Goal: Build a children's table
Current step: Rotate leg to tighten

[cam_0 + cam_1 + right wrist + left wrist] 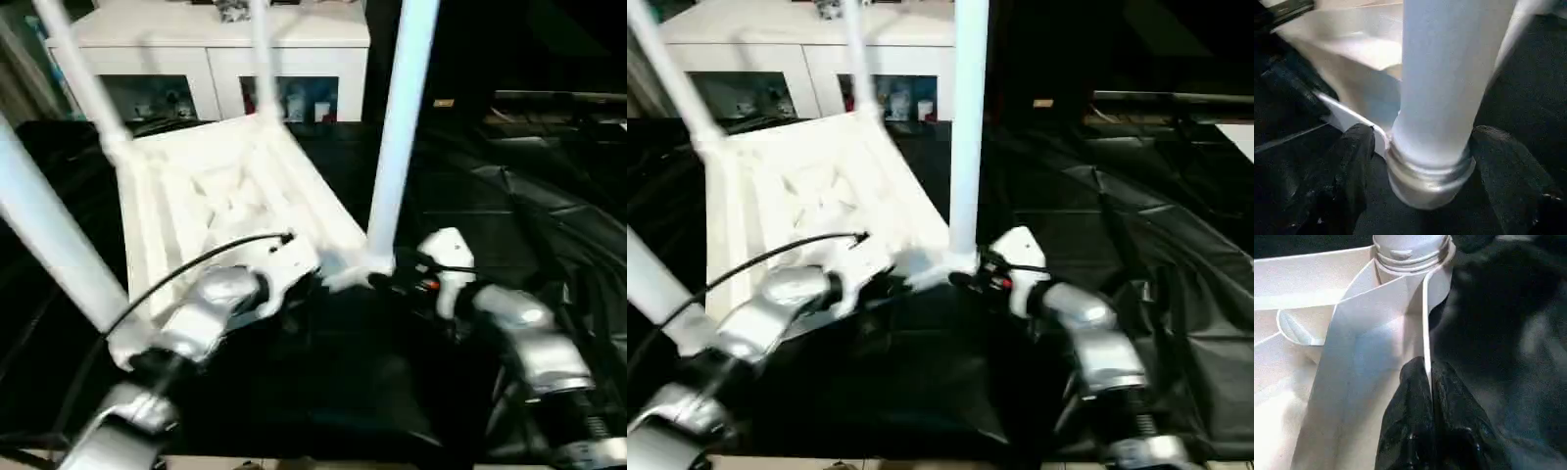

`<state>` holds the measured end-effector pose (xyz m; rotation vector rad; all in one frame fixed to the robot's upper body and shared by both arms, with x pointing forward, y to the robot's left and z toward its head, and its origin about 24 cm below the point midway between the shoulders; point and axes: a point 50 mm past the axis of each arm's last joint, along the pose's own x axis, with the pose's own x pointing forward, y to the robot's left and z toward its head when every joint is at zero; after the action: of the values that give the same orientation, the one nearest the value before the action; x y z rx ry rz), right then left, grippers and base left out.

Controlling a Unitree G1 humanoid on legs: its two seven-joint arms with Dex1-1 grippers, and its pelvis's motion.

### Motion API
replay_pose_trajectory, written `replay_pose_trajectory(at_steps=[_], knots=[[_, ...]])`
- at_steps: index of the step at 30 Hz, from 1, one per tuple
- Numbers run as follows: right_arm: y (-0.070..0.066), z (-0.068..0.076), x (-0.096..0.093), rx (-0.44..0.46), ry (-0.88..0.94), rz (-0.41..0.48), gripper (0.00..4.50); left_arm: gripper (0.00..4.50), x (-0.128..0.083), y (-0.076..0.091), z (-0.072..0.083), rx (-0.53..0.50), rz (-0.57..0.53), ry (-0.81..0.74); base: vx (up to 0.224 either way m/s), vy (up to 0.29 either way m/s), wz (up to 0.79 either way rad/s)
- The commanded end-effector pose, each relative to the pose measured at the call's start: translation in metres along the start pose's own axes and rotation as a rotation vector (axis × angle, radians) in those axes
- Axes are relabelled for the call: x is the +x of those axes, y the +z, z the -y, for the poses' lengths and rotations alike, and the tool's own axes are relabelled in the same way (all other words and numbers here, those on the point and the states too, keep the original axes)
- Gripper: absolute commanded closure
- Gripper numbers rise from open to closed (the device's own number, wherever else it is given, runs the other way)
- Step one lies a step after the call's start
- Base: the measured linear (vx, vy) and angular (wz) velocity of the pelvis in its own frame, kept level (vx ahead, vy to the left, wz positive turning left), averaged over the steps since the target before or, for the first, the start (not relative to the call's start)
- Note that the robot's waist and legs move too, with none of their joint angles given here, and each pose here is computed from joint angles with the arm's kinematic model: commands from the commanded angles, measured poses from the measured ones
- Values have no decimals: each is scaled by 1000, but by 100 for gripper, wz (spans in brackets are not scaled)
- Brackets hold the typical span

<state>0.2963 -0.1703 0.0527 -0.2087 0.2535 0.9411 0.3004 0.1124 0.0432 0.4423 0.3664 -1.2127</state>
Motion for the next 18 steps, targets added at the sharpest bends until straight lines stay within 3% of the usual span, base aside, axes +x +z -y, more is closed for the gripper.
replay_pose_trajectory(at_steps=[1,10,12,18], knots=[[4,-4,0,-22,55,7,112,450,8,2,16,15,15,-121,0,0,0],[2,-8,5,-30,113,-24,112,450,3,1,19,12,13,-125,0,0,0],[0,-10,5,-33,142,-35,148,450,2,1,19,8,13,-126,0,0,0],[-1,-10,4,-32,145,-41,181,450,2,1,20,4,13,-121,0,0,0]])
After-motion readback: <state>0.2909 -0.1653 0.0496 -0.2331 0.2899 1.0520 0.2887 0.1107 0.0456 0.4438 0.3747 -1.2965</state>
